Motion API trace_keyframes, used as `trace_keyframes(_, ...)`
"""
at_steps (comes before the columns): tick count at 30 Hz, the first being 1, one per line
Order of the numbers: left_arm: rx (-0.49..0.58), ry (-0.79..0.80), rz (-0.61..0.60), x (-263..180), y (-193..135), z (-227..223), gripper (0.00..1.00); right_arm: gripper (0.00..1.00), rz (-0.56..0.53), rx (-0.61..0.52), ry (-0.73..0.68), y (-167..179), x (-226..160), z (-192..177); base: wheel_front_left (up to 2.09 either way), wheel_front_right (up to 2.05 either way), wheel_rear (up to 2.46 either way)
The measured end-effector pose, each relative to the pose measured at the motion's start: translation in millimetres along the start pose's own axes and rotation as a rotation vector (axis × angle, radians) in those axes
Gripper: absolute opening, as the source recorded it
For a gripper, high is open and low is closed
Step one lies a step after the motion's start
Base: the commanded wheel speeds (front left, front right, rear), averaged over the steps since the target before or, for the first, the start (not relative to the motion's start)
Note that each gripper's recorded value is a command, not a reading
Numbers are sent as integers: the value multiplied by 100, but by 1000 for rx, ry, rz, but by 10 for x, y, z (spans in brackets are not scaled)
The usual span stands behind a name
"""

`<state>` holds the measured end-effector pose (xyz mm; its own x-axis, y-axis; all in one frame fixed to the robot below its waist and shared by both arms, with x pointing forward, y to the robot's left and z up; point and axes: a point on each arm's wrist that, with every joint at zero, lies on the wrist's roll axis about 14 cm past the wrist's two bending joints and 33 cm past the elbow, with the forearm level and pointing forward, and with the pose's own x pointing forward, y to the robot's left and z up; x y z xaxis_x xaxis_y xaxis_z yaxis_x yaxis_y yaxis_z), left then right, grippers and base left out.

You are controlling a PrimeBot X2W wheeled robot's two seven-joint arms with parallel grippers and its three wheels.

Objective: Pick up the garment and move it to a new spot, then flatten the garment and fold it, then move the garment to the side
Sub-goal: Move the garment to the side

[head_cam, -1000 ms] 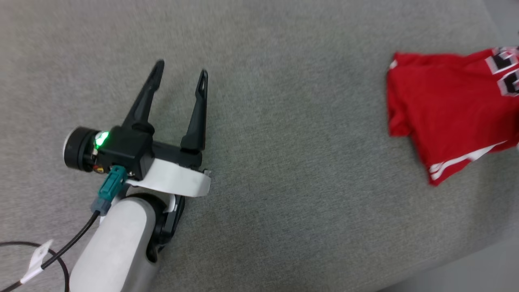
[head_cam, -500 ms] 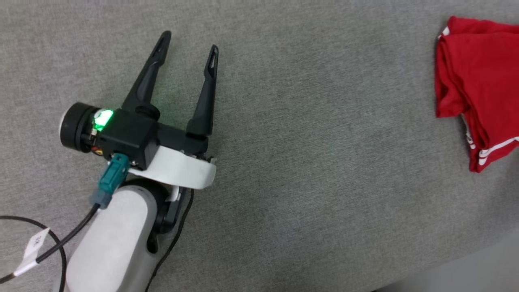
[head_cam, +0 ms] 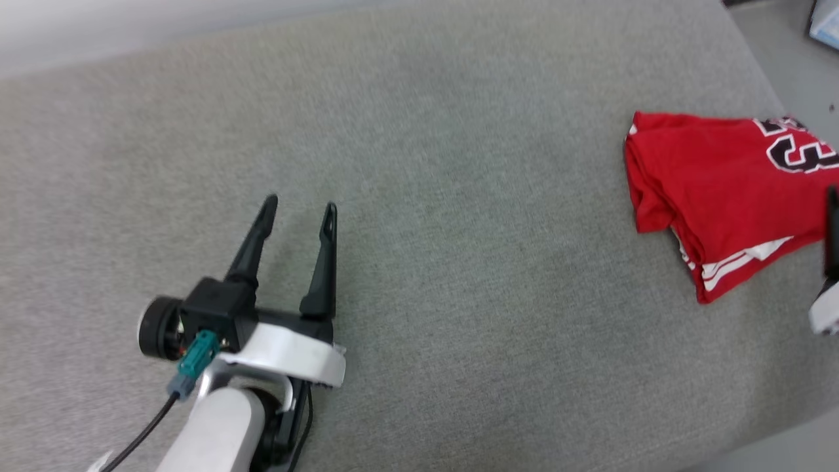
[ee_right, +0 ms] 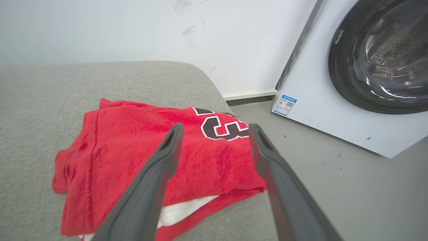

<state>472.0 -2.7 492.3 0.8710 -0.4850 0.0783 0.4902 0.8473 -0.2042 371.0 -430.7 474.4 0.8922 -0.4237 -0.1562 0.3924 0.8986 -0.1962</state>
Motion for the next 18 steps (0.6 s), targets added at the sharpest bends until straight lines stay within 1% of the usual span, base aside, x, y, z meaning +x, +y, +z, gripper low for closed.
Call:
trace_keyframes(5, 13, -19, 71, -272, 74, 163, 100, 100, 79, 81, -39, 334, -289, -12, 0, 0, 0)
trace_keyframes(9, 25, -21, 164, -522, 278, 224, 100, 100, 181, 158, -34, 815, -423, -43, 0, 0, 0)
trace_keyframes(13, 44, -34, 262, -787, 488, 314, 100, 100, 304, 203, -68, 1291, -524, 109, 0, 0, 0)
trace_keyframes(18, 72, -47, 373, -1119, 740, 412, 100, 100, 450, 211, -127, 1805, -633, 384, 0, 0, 0)
